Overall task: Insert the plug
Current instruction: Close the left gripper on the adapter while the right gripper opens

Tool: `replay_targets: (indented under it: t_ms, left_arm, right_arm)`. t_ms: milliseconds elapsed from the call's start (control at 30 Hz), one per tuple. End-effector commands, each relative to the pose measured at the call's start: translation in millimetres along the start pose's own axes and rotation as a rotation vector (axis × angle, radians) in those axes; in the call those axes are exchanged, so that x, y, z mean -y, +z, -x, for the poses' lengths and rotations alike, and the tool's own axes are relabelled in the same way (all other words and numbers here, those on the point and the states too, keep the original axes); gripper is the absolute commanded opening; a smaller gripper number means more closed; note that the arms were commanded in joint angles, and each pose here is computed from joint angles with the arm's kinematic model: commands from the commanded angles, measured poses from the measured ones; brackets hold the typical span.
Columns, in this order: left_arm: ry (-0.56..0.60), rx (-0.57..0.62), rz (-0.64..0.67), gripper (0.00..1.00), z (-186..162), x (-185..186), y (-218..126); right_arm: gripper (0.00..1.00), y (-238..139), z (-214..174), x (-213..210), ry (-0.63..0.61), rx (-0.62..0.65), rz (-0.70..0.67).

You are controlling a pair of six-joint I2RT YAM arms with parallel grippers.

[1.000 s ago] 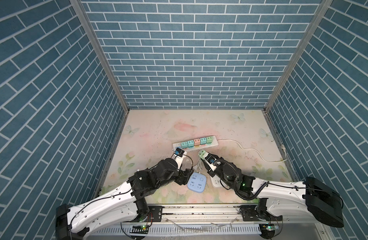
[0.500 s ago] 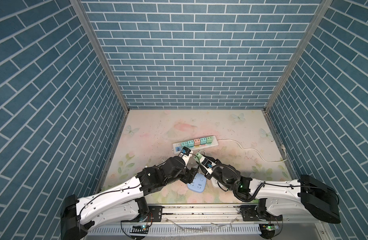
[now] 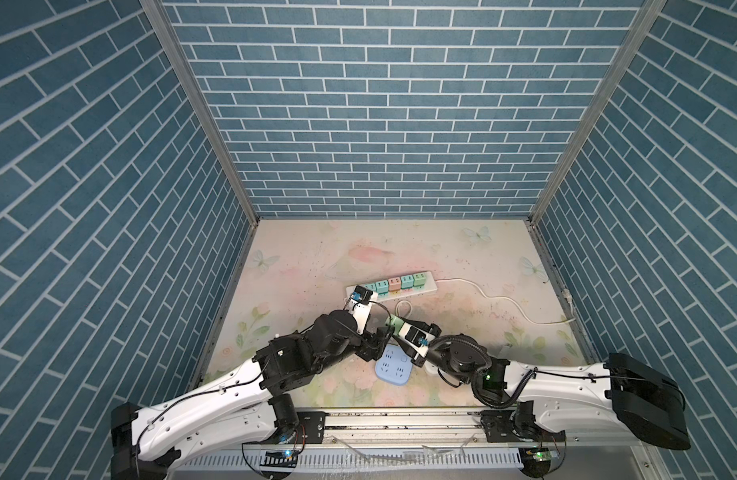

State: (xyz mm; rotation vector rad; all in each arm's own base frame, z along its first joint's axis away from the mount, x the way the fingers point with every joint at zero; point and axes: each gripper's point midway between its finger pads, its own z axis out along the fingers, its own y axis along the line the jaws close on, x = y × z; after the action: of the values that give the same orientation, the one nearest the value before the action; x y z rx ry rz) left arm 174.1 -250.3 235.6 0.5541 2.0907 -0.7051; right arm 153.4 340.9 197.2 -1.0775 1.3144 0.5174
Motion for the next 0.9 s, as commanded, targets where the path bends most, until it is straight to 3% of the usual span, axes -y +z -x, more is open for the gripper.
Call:
replay_targets:
  t_ms: [0,567,667,867]
  left_arm:
    - [0.019,-0.006,-0.024,0.74,5,8,1]
    - [0.042,-0.054,-0.076,0.58,1,22,18]
    - [0.051,-0.064,-0.087,0.49,0,26,21]
    - [0.074,-0.073,-0.118,0.20,0,32,23]
  right_arm:
    - [0.00,-3,19,-3,-0.016,0.074,0.017]
    - [0.00,-3,28,-7,-0.013,0.104,0.031]
    - [0.00,-2,27,-8,-0.015,0.101,0.031]
    - [0.00,-3,26,-5,-0.012,0.105,0.012]
